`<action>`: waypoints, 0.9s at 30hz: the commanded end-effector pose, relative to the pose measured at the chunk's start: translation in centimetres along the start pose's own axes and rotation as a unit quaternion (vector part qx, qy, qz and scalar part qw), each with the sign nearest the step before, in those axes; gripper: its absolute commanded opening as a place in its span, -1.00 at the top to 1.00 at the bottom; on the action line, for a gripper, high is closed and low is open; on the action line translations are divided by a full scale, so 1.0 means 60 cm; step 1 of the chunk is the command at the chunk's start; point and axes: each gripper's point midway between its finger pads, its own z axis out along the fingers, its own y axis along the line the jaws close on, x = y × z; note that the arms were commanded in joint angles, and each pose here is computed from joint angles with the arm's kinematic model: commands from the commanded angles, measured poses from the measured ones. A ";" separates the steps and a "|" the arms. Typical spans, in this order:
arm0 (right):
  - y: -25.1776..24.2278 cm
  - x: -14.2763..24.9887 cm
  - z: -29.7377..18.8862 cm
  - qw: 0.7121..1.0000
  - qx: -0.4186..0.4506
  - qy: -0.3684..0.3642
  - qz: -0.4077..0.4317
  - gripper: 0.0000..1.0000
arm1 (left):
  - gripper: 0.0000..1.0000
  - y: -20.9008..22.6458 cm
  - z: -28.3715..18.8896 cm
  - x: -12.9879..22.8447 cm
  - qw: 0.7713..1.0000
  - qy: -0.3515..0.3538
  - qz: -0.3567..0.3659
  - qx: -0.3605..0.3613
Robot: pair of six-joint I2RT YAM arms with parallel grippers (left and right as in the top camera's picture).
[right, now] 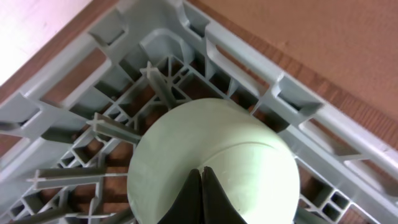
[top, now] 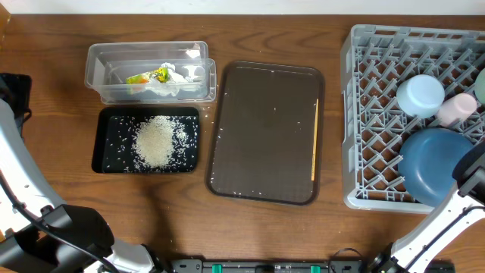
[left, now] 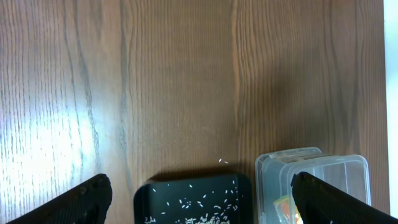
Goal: Sort waste into correct bins and load items into the dishwasher rack
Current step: 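Lower the light green bowl into the rack's back right corner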
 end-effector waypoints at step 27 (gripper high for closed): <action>0.192 0.056 -0.067 0.958 -0.273 0.075 -0.038 0.97 | -0.89 0.004 0.004 0.000 1.000 0.001 0.003 -0.006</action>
